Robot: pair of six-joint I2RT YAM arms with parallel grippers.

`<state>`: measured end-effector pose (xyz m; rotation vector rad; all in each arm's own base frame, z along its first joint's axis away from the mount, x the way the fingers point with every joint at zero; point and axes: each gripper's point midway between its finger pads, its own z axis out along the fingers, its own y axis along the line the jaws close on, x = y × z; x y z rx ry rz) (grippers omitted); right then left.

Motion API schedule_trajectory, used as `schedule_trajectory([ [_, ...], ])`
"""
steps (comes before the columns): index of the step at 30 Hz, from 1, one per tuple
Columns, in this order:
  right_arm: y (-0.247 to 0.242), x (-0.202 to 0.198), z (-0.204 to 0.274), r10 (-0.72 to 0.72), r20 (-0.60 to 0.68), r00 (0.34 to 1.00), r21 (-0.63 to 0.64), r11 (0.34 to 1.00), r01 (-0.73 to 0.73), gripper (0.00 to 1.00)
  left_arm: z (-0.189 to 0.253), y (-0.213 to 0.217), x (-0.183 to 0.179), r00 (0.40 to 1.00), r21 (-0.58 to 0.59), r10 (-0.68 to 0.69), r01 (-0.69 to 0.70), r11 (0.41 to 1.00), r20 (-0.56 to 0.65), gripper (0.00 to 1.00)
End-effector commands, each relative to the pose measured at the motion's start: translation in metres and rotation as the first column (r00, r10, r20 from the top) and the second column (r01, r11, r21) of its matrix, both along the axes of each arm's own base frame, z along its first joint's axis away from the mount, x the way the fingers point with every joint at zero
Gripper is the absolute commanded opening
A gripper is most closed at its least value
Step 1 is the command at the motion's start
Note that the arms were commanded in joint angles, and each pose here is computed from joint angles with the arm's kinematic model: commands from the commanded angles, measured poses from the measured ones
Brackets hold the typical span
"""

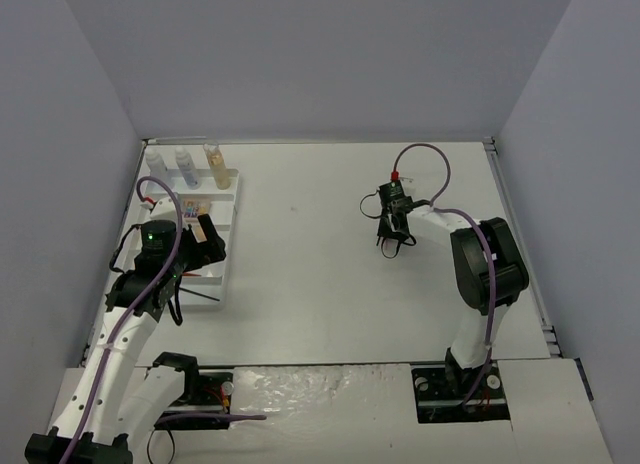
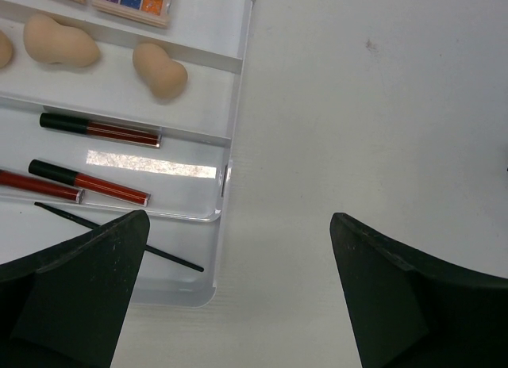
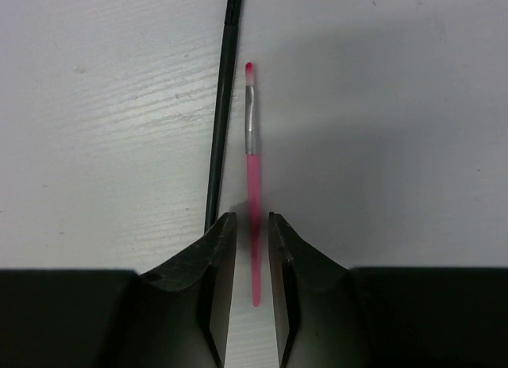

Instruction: Organize the makeup

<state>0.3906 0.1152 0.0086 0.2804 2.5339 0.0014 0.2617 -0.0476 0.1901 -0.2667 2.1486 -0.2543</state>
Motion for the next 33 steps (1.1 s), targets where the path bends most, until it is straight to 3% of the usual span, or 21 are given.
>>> schedule_trajectory([
  [1,-0.017,-0.001,-0.006,-0.055,-0.003,0.998,-0.035,0.998,0.055,0.16,0.025,-0.005,0.013,0.995,-0.006,-0.021,0.022,1.0,0.1,0.97],
  [6,-0.029,-0.012,-0.009,-0.073,-0.023,0.997,-0.017,0.997,0.073,0.01,0.023,-0.013,0.012,0.995,-0.039,-0.048,0.051,0.998,0.09,0.97],
  [13,-0.033,-0.018,0.022,-0.042,0.045,0.998,-0.002,0.999,0.042,0.0,0.035,-0.042,0.011,0.992,-0.187,-0.088,0.105,0.977,0.095,0.97],
  [19,0.026,-0.021,0.105,0.175,0.298,0.939,0.091,0.973,-0.21,0.0,0.063,-0.087,0.018,0.985,-0.409,-0.104,0.154,0.899,0.14,0.97],
  [25,0.132,-0.059,0.179,0.415,0.516,0.749,0.165,0.81,-0.563,0.0,0.087,-0.134,0.034,0.972,-0.464,-0.146,0.218,0.859,0.185,0.94],
  [30,0.191,-0.091,0.225,0.438,0.64,0.631,0.245,0.662,-0.708,0.0,0.106,-0.174,0.042,0.955,-0.473,-0.189,0.279,0.836,0.229,0.86],
  [33,0.213,-0.103,0.239,0.438,0.675,0.594,0.26,0.612,-0.746,0.0,0.113,-0.195,0.044,0.945,-0.47,-0.221,0.313,0.826,0.241,0.82],
])
